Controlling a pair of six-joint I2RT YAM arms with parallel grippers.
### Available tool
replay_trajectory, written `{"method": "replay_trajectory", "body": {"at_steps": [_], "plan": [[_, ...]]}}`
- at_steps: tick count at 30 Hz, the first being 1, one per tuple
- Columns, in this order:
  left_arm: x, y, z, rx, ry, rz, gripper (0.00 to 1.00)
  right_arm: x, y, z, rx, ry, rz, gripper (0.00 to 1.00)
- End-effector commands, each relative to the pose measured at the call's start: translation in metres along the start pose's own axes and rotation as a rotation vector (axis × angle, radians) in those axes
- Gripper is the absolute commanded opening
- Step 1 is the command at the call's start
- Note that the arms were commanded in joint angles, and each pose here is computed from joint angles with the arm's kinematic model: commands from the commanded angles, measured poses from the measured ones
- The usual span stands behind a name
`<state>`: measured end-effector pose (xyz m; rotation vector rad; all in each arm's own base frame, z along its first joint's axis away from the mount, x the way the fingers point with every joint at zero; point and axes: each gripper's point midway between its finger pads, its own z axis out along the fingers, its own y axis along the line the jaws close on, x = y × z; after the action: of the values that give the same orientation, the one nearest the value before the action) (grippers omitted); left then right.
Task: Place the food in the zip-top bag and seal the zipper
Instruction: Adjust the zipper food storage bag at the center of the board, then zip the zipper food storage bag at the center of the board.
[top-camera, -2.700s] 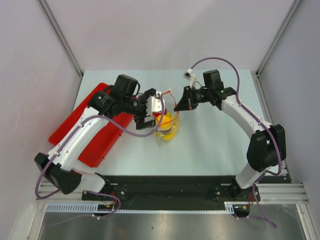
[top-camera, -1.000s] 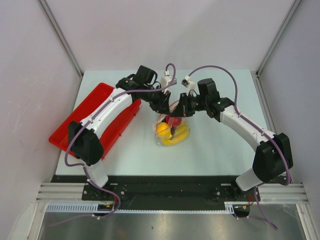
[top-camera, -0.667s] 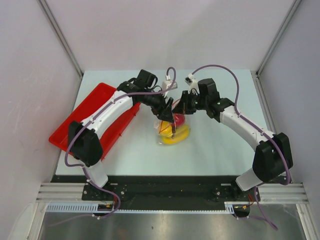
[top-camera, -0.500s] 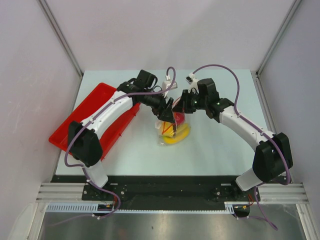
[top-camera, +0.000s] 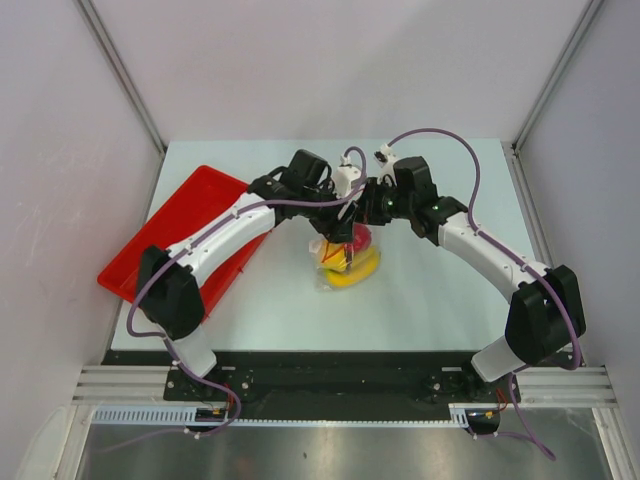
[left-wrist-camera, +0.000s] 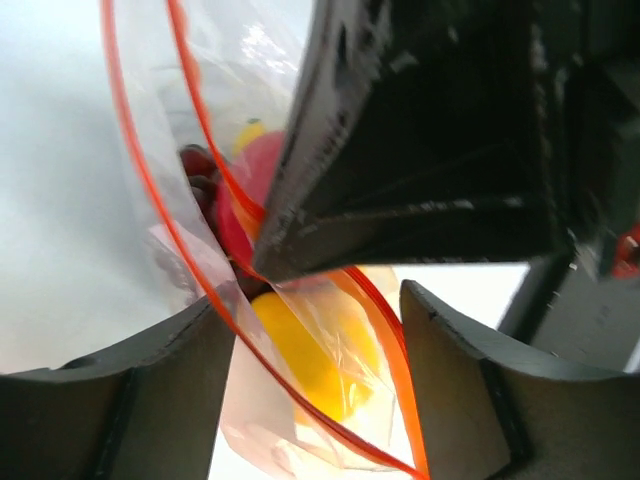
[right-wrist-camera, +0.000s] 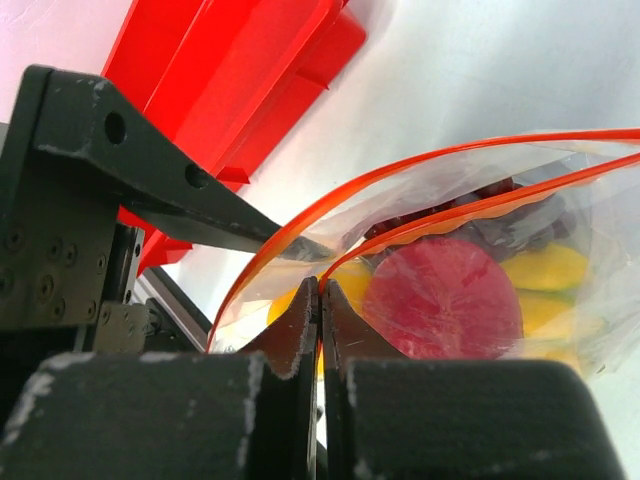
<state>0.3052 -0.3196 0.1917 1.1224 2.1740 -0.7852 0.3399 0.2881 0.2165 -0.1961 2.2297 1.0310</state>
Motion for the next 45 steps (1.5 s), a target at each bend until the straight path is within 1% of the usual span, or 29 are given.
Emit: {"method": "replay_trajectory", "body": {"at_steps": [1,2,3,5,6,8,9,11,12,13,14,15,16,17,18,19,20,22,23,25,26,27,29,30,32,33,38,41,45], "plan": [[-0.026,0.008,-0.012,-0.122,-0.094,0.035,0.66,-0.014,0.013,-0.005,-0.034,-0.06,-0.032,0.0],[-0.023,0.012,-0.009,-0.141,-0.083,0.028,0.62,-0.014,0.014,-0.005,-0.042,-0.058,-0.035,0.0],[-0.022,0.012,-0.008,-0.142,-0.075,0.023,0.55,-0.014,0.015,-0.005,-0.045,-0.058,-0.042,0.0],[-0.017,0.014,-0.007,-0.151,-0.054,0.034,0.47,-0.014,0.015,-0.007,-0.045,-0.058,-0.049,0.0],[-0.016,0.014,-0.008,-0.151,-0.052,0.038,0.38,-0.014,0.014,-0.008,-0.047,-0.056,-0.066,0.0],[-0.013,0.012,-0.009,-0.138,-0.038,0.062,0.28,-0.018,0.012,-0.013,-0.065,-0.055,-0.072,0.05],[-0.014,0.011,-0.011,-0.134,-0.04,0.077,0.19,-0.02,0.011,-0.015,-0.07,-0.058,-0.077,0.16],[-0.011,0.012,-0.013,-0.137,-0.024,0.097,0.1,-0.024,0.011,-0.024,-0.1,-0.056,-0.082,0.27],[-0.011,0.014,-0.014,-0.144,-0.022,0.108,0.03,-0.031,0.004,-0.03,-0.101,-0.069,-0.077,0.4],[-0.009,0.014,-0.016,-0.148,-0.013,0.127,0.01,-0.032,0.008,-0.037,-0.144,-0.059,-0.093,0.46],[-0.009,0.015,-0.019,-0.156,-0.012,0.137,0.0,-0.034,0.008,-0.043,-0.167,-0.057,-0.104,0.56],[-0.009,0.016,-0.02,-0.15,-0.011,0.16,0.0,-0.041,0.004,-0.051,-0.18,-0.074,-0.112,0.61],[-0.01,0.015,-0.026,-0.146,-0.012,0.174,0.0,-0.043,0.016,-0.064,-0.252,-0.075,-0.155,0.66],[-0.008,0.017,-0.029,-0.141,-0.012,0.181,0.0,-0.046,0.019,-0.072,-0.28,-0.085,-0.188,0.75],[-0.009,0.012,-0.033,-0.098,-0.021,0.226,0.0,-0.051,0.019,-0.083,-0.291,-0.102,-0.219,0.8],[-0.011,0.007,-0.041,-0.073,-0.04,0.255,0.0,-0.049,0.022,-0.09,-0.314,-0.109,-0.325,0.84],[-0.009,0.01,-0.046,-0.063,-0.044,0.272,0.0,-0.048,0.029,-0.103,-0.318,-0.132,-0.406,0.85],[-0.007,0.009,-0.053,-0.02,-0.063,0.339,0.0,-0.035,0.02,-0.111,-0.279,-0.106,-0.475,0.85],[-0.004,0.01,-0.062,-0.007,-0.081,0.354,0.0,-0.032,0.021,-0.12,-0.279,-0.125,-0.573,0.84],[0.003,0.006,-0.068,0.043,-0.09,0.442,0.0,-0.009,0.008,-0.122,-0.275,-0.086,-0.631,0.83],[0.013,0.006,-0.069,0.051,-0.087,0.454,0.0,-0.002,0.006,-0.125,-0.278,-0.095,-0.743,0.81],[0.017,0.006,-0.069,0.069,-0.095,0.521,0.0,0.014,-0.003,-0.122,-0.282,-0.068,-0.756,0.81],[0.032,-0.001,-0.068,0.114,-0.109,0.568,0.0,0.025,-0.01,-0.119,-0.286,-0.07,-0.789,0.78],[0.035,-0.001,-0.067,0.123,-0.117,0.627,0.0,0.032,-0.014,-0.116,-0.293,-0.078,-0.82,0.77],[0.053,-0.006,-0.062,0.157,-0.114,0.655,0.0,0.036,-0.014,-0.111,-0.3,-0.094,-0.85,0.75],[0.05,-0.007,-0.064,0.15,-0.141,0.687,0.0,0.033,-0.011,-0.109,-0.302,-0.129,-0.877,0.75],[0.068,-0.001,-0.063,0.155,-0.15,0.719,0.0,0.054,-0.015,-0.093,-0.331,-0.136,-0.93,0.66],[0.072,0.003,-0.063,0.154,-0.142,0.751,0.0,0.056,-0.011,-0.085,-0.338,-0.188,-0.974,0.61],[0.071,0.004,-0.065,0.173,-0.146,0.754,0.0,0.055,-0.001,-0.076,-0.357,-0.232,-0.994,0.61]]}}
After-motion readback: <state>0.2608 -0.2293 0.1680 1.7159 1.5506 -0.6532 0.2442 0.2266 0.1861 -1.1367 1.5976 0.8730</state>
